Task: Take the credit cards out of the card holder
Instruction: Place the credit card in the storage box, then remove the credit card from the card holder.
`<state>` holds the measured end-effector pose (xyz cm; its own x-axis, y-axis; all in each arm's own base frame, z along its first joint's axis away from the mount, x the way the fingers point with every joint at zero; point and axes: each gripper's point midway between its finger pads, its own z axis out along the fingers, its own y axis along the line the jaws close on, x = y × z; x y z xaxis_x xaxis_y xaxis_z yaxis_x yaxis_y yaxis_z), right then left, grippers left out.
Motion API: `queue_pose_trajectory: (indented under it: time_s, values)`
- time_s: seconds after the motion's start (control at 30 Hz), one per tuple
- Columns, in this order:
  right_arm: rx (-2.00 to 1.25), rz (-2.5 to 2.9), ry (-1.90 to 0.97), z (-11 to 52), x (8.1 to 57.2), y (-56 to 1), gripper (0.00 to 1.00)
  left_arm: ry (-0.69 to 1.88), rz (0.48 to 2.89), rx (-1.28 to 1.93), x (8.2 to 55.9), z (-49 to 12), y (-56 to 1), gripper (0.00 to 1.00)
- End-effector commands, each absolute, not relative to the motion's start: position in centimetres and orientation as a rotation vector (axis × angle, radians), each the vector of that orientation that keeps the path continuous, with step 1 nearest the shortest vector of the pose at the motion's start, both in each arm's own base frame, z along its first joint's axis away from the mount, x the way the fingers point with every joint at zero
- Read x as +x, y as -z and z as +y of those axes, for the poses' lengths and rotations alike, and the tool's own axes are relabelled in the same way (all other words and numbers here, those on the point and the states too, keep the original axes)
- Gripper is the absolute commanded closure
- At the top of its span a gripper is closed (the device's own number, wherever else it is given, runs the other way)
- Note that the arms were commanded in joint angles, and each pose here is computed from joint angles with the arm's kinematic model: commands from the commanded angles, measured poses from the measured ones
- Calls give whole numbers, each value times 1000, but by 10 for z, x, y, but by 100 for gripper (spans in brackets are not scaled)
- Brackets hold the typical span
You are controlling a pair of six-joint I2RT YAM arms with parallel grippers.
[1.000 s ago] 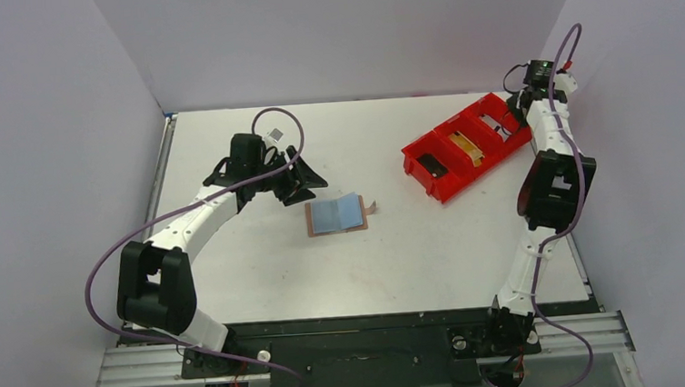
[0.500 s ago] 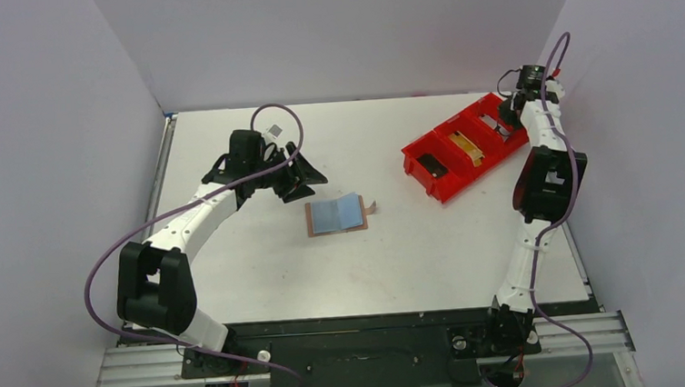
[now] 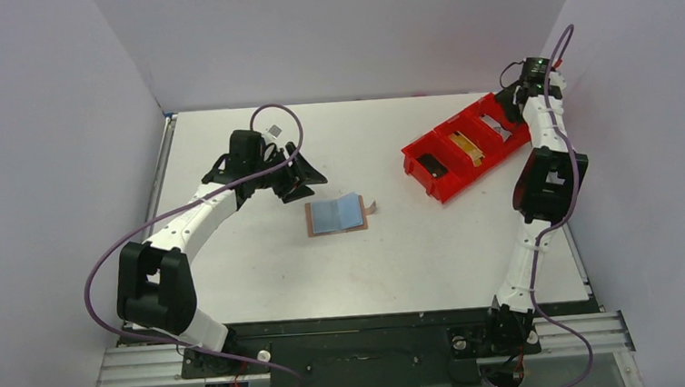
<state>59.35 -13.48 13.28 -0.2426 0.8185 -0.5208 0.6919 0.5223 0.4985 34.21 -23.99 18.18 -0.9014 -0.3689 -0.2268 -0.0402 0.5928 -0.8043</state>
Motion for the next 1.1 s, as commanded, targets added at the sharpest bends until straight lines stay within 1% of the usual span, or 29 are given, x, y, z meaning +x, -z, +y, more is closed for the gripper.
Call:
queue_pose_trajectory:
  time_s: [0.0, 0.1, 0.13, 0.17, 0.2, 0.23, 0.27, 0.3, 0.33, 0.37, 0.4, 0.43, 0.47, 0.5, 0.53, 0.57, 0.6, 0.63, 0.67, 0.7, 0.9, 1.07]
  values:
    - [1132, 1912, -251, -122, 593, -208, 61, 1227, 2376, -269, 349, -240, -208, 44]
    - [1105, 1918, -265, -107, 585, -222, 61, 1230, 2373, -263, 349, -240, -210, 44]
    - [1089, 1906, -270, -104, 581, -235, 61, 1228, 2373, -264, 349, -240, -210, 43]
    - [1076, 1920, -272, -95, 578, -234, 61, 1226, 2374, -260, 349, -240, -210, 43]
    - [1057, 1908, -278, -89, 573, -247, 61, 1223, 2379, -261, 349, -239, -210, 43]
    - [1049, 1928, -280, -80, 568, -244, 60, 1219, 2379, -258, 349, -239, -210, 43]
    - [1023, 1920, -296, -69, 563, -257, 60, 1212, 2383, -263, 349, -238, -209, 43]
    - [1021, 1942, -297, -63, 557, -251, 59, 1207, 2384, -262, 349, -238, -208, 43]
    - [993, 1931, -317, -52, 551, -265, 58, 1204, 2386, -264, 348, -237, -207, 43]
    - [985, 1957, -324, -44, 545, -257, 58, 1200, 2390, -265, 348, -237, -205, 43]
    - [947, 1948, -339, -33, 538, -271, 56, 1195, 2390, -267, 348, -236, -204, 43]
    - [943, 1978, -329, -28, 531, -260, 55, 1190, 2393, -267, 347, -236, -203, 43]
    - [901, 1971, -343, -16, 522, -272, 53, 1180, 2395, -269, 347, -235, -201, 43]
    - [893, 1998, -339, -10, 514, -262, 53, 1171, 2396, -262, 347, -234, -201, 43]
    - [857, 1994, -356, 2, 505, -271, 52, 1153, 2405, -266, 347, -232, -198, 43]
    - [849, 2023, -358, 9, 497, -258, 52, 1140, 2408, -257, 347, -231, -197, 43]
    - [805, 2024, -378, 23, 489, -265, 52, 1121, 2416, -263, 347, -229, -194, 43]
    - [787, 2059, -377, 33, 481, -252, 51, 1107, 2417, -257, 348, -228, -193, 43]
    - [734, 2069, -393, 51, 472, -256, 51, 1088, 2419, -262, 348, -226, -192, 43]
    - [717, 2092, -390, 58, 464, -248, 51, 1075, 2421, -261, 349, -224, -190, 43]
    - [470, 2202, -494, 153, 418, -226, 51, 966, 2439, -283, 352, -212, -178, 43]
    - [296, 2309, -548, 218, 385, -191, 51, 888, 2457, -297, 352, -201, -166, 43]
